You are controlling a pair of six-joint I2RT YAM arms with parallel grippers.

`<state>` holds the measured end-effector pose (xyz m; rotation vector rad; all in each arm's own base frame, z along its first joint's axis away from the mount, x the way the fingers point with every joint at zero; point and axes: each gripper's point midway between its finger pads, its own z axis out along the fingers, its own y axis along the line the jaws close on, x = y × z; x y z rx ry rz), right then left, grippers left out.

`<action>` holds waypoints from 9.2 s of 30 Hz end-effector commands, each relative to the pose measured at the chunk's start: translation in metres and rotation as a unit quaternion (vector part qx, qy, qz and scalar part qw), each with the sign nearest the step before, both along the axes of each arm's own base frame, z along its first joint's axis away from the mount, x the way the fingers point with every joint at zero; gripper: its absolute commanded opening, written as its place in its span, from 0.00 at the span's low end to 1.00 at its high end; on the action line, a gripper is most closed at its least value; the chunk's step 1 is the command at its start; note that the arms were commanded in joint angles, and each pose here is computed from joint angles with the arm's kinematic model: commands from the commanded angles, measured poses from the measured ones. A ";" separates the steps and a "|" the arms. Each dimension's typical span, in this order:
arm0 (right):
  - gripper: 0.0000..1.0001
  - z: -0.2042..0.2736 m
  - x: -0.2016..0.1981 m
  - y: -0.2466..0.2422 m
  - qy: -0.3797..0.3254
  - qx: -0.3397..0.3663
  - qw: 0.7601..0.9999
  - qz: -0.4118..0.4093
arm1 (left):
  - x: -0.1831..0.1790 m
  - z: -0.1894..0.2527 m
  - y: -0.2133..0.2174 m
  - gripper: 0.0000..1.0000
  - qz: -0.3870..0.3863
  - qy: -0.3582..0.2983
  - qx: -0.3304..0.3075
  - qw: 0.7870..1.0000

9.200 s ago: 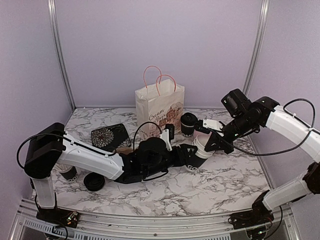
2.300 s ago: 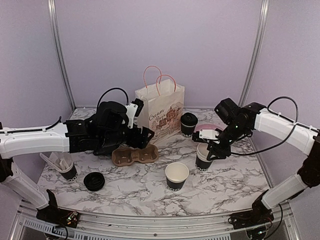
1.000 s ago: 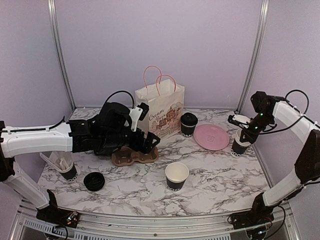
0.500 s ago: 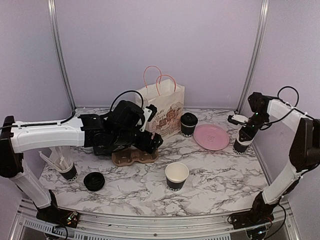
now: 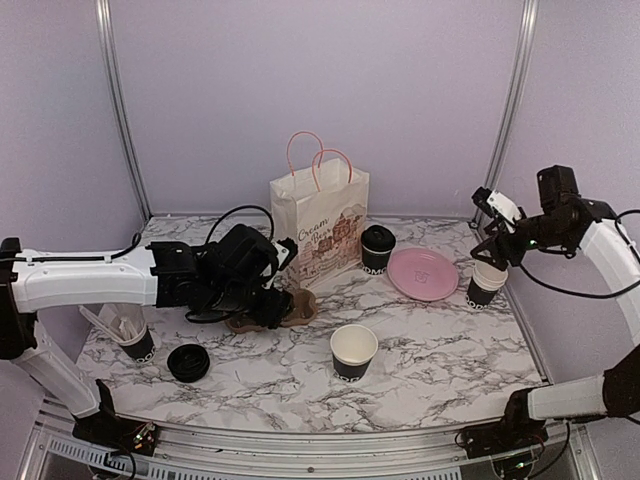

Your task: Pack the takeout coffee

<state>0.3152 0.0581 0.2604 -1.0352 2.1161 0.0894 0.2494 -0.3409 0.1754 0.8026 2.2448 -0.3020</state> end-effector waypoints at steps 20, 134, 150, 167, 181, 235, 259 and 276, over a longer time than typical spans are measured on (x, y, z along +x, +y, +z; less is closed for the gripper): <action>0.84 -0.051 -0.046 0.128 0.034 0.246 0.934 0.259 | -0.076 -0.105 0.147 0.57 0.135 0.208 0.180 0.952; 0.88 0.141 -0.086 0.270 0.170 0.471 0.761 0.413 | -0.047 0.248 -0.114 0.02 -0.293 0.007 -0.489 0.822; 0.87 0.144 -0.076 0.274 0.178 0.483 0.762 0.392 | -0.043 0.236 -0.124 0.02 -0.289 0.032 -0.491 0.821; 0.71 0.130 -0.071 0.268 0.165 0.467 0.780 0.384 | -0.037 0.229 -0.120 0.34 -0.264 0.026 -0.488 0.832; 0.71 0.035 -0.058 0.241 0.150 0.287 0.875 0.359 | -0.013 0.113 -0.041 0.73 -0.080 0.011 -0.311 0.947; 0.71 -0.110 -0.124 0.258 0.272 -0.124 0.871 0.391 | -0.014 0.047 -0.006 0.73 -0.011 0.052 -0.213 0.976; 0.92 -0.111 -0.126 0.269 0.255 -0.122 0.876 0.391 | -0.009 0.036 0.000 0.73 0.007 0.047 -0.198 0.979; 0.98 -0.062 -0.107 0.232 0.149 -0.034 0.917 0.368 | -0.054 -0.015 -0.019 0.75 -0.040 0.146 -0.199 0.968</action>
